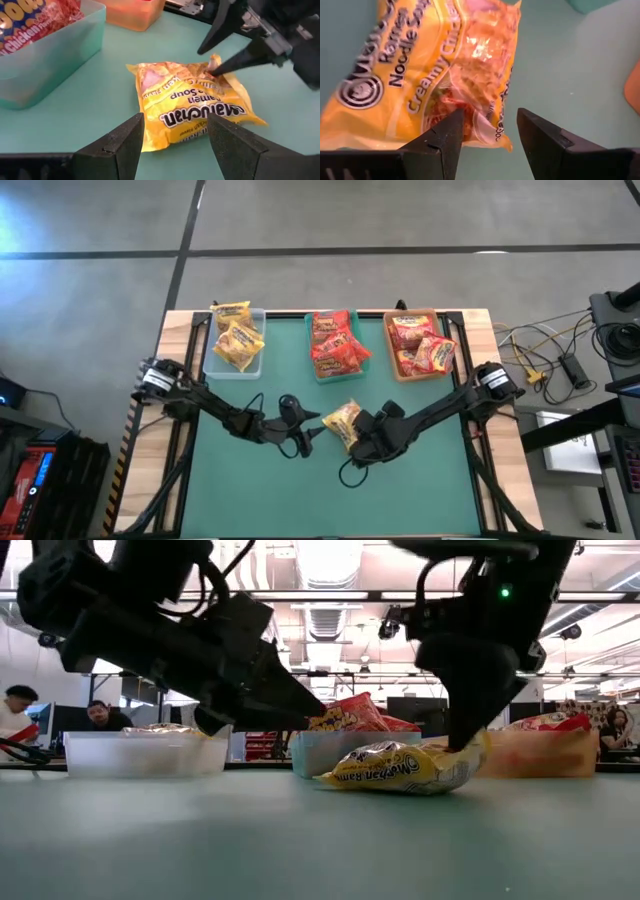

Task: Sort Maruchan noodles
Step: Put the yellow noodle pack into the transparent bin

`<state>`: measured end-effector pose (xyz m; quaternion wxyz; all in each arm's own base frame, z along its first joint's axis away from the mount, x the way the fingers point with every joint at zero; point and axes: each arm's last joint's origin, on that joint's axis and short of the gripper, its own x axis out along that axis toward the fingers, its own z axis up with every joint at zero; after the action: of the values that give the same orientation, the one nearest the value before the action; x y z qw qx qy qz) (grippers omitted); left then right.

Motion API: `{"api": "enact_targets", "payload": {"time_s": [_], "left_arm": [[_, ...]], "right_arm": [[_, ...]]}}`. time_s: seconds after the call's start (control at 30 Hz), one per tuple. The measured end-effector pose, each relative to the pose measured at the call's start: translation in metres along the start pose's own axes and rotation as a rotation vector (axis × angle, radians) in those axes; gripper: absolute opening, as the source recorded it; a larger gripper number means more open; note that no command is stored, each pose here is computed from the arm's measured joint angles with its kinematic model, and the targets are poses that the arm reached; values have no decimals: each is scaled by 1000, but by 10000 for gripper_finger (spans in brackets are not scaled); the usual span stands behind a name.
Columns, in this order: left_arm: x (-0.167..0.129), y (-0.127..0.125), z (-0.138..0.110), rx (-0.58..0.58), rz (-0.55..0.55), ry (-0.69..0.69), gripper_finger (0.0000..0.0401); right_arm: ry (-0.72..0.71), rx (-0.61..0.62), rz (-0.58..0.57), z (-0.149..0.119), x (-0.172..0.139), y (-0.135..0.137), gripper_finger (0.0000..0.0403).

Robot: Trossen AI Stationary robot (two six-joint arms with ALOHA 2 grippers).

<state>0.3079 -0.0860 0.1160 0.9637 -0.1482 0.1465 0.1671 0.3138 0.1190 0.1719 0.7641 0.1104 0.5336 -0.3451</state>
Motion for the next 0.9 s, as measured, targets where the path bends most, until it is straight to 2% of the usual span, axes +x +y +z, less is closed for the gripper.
{"api": "enact_targets", "payload": {"time_s": [0.17,0.33,0.53,0.73,0.9], "left_arm": [[12,5,3,-64,0,12,201],[24,17,10,-176,-76,72,201],[32,27,18,-246,-98,86,201],[34,33,19,-356,-114,120,201],[37,32,21,-461,-104,140,201]], "right_arm": [[54,-42,9,-9,5,4,176],[86,-84,5,-21,9,5,176],[99,-111,-32,-32,23,5,176],[66,-125,-48,-39,37,5,176],[-17,-123,-78,-37,38,4,176]]}}
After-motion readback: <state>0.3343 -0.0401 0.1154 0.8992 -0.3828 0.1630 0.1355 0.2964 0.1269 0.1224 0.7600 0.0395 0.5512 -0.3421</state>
